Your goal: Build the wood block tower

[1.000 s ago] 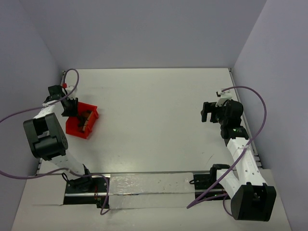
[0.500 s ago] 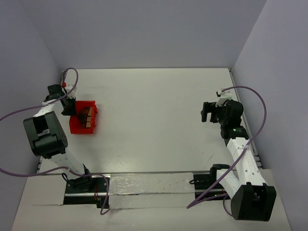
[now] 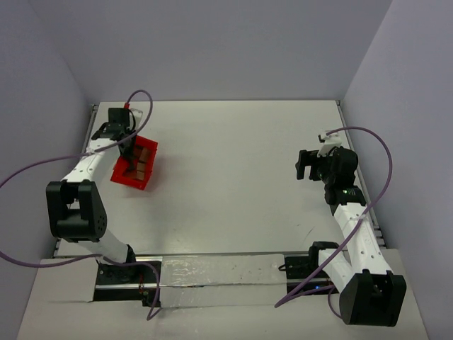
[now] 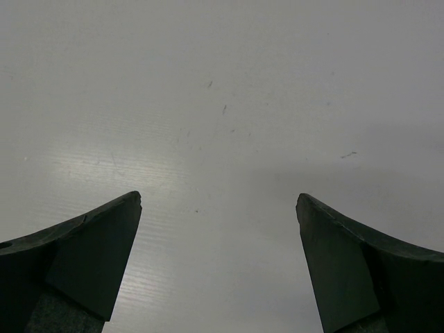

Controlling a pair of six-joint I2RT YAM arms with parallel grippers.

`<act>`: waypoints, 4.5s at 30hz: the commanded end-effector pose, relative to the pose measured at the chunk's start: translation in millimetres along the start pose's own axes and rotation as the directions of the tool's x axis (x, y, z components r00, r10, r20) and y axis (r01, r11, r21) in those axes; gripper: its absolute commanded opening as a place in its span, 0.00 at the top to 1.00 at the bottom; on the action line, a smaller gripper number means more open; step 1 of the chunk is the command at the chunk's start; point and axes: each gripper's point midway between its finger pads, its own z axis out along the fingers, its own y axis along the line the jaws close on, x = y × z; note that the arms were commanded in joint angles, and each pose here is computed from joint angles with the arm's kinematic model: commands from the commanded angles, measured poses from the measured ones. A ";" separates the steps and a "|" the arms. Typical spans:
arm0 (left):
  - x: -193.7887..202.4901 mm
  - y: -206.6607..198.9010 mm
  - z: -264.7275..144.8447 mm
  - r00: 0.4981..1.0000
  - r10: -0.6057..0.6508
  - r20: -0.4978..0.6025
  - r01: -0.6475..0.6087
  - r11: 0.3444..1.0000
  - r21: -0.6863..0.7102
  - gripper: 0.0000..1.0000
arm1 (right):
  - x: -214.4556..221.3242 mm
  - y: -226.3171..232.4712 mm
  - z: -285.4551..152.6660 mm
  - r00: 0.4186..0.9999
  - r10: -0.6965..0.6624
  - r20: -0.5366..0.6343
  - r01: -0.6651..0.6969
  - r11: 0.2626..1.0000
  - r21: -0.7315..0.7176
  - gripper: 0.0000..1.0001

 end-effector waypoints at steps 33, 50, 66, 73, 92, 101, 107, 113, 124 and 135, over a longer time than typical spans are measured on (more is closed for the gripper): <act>-68.5 -157.1 -96.4 0.692 0.721 -0.030 -0.509 0.457 -0.729 1.00 | -16.4 -11.1 -3.2 0.999 -0.012 0.052 0.008 0.998 0.069 0.00; -84.6 -183.8 -107.8 0.615 0.788 -0.019 -0.425 0.311 -0.850 1.00 | -18.0 -12.8 -6.4 0.997 -0.024 0.067 0.019 0.997 0.081 0.00; -87.5 -213.7 -105.7 0.583 0.812 0.008 -0.405 0.299 -0.864 1.00 | -17.1 -12.2 -4.5 0.998 -0.014 0.058 0.010 0.997 0.077 0.00; -83.8 -208.4 -102.0 0.585 0.811 0.001 -0.411 0.297 -0.862 1.00 | -16.0 -12.7 -5.0 0.998 -0.020 0.057 0.016 0.997 0.079 0.00; -80.5 -175.2 -116.2 0.591 0.806 -0.022 -0.400 0.269 -0.876 1.00 | -16.5 -9.6 -3.9 0.998 -0.005 0.055 0.001 0.998 0.063 0.00; -95.5 -137.7 -116.7 0.638 0.766 -0.072 -0.387 0.238 -0.891 1.00 | -15.6 -10.9 -5.6 0.998 -0.006 0.056 0.002 0.997 0.071 0.00; -91.3 -169.9 -139.3 0.576 0.818 -0.004 -0.373 0.258 -0.891 1.00 | -17.1 -10.4 -5.5 0.999 0.005 0.047 -0.008 0.998 0.069 0.00; -88.8 -164.4 -136.5 0.574 0.818 -0.036 -0.394 0.237 -0.888 1.00 | -15.9 -8.8 -5.6 0.998 0.002 0.056 -0.005 0.998 0.062 0.00; -107.9 -121.1 -135.4 0.687 0.726 -0.037 -0.343 0.279 -0.897 1.00 | -16.5 -10.1 -6.9 0.998 -0.001 0.056 -0.003 0.998 0.069 0.00; -92.3 -102.7 -73.7 0.892 0.450 0.023 -0.386 0.789 -0.477 1.00 | -13.8 -7.9 -4.8 0.999 0.000 0.040 -0.003 0.999 0.053 0.00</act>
